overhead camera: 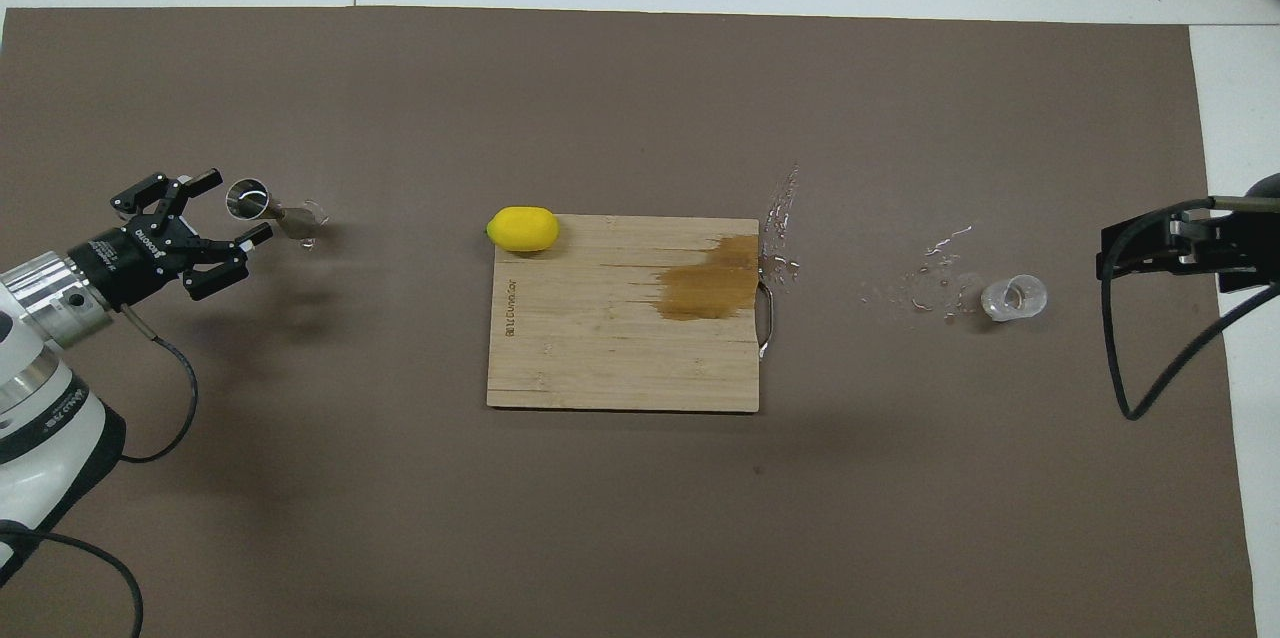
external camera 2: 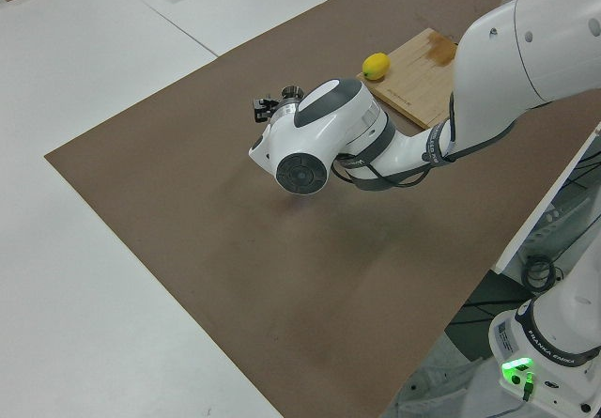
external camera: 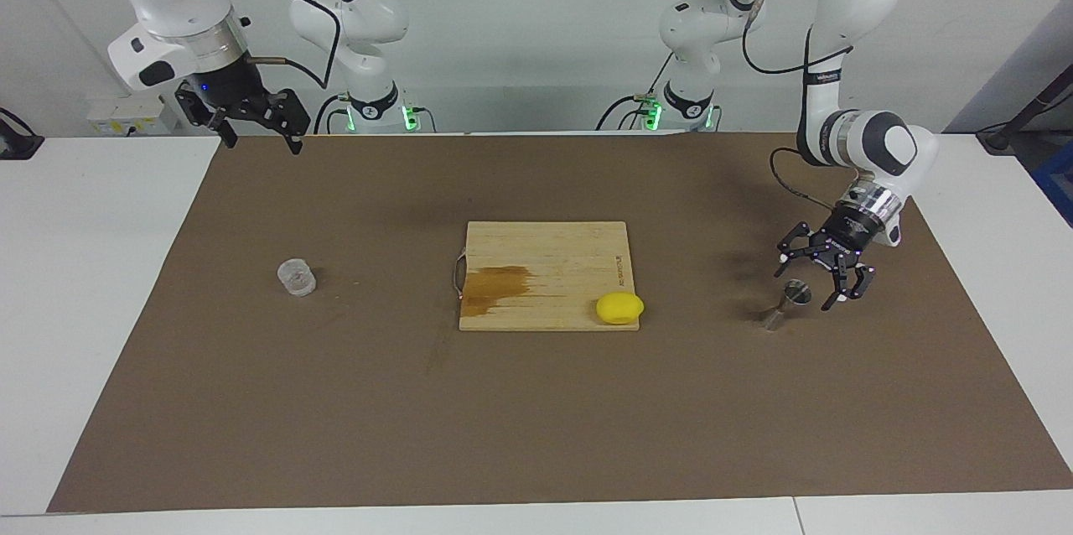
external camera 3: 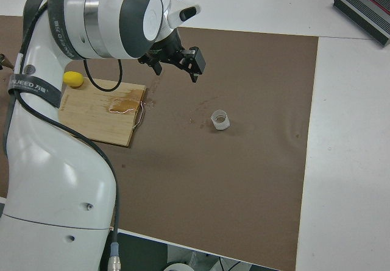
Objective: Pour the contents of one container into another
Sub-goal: 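Close the left gripper around the silver metal cup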
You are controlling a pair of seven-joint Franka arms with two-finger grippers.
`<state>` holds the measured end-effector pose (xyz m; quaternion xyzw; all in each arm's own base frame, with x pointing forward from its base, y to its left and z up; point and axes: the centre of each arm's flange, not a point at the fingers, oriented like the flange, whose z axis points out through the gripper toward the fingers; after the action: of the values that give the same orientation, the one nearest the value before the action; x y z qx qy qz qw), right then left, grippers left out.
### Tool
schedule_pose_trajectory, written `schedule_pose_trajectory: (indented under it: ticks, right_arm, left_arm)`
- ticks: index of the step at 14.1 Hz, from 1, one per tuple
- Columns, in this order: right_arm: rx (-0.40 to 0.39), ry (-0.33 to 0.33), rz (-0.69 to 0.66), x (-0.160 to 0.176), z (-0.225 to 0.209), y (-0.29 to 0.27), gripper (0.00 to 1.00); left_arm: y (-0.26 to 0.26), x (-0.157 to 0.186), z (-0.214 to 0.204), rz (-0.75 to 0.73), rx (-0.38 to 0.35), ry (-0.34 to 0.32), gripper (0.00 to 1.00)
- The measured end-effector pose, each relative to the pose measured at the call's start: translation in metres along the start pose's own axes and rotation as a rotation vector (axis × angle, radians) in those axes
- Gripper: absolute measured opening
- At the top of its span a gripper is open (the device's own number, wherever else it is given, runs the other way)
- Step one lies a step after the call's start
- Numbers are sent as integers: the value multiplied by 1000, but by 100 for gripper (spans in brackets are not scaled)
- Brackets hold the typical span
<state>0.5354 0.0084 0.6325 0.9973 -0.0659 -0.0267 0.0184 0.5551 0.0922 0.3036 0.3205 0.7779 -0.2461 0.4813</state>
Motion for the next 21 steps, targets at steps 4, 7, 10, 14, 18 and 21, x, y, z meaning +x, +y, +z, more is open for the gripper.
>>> schedule_pose_trajectory:
  ticks: [4, 7, 10, 14, 18, 21]
  right_arm:
    - [0, 0, 0, 0, 0, 0, 100]
    - [0, 0, 0, 0, 0, 0, 100]
    - [0, 0, 0, 0, 0, 0, 100]
    - [0, 0, 0, 0, 0, 0, 100]
    - [0, 0, 0, 0, 0, 0, 100]
    - [0, 0, 0, 0, 0, 0, 100]
  left_arm:
    - [-4, -2, 6, -1, -8, -6, 93]
    - [-3, -2, 6, -1, -10, -6, 85]
    - [-3, -2, 6, -2, -12, -5, 85]
    - [-3, 1, 5, -7, -15, -2, 85]
    - [-3, 3, 4, -10, -15, -1, 80]
    - [-3, 3, 4, -10, -15, -1, 76]
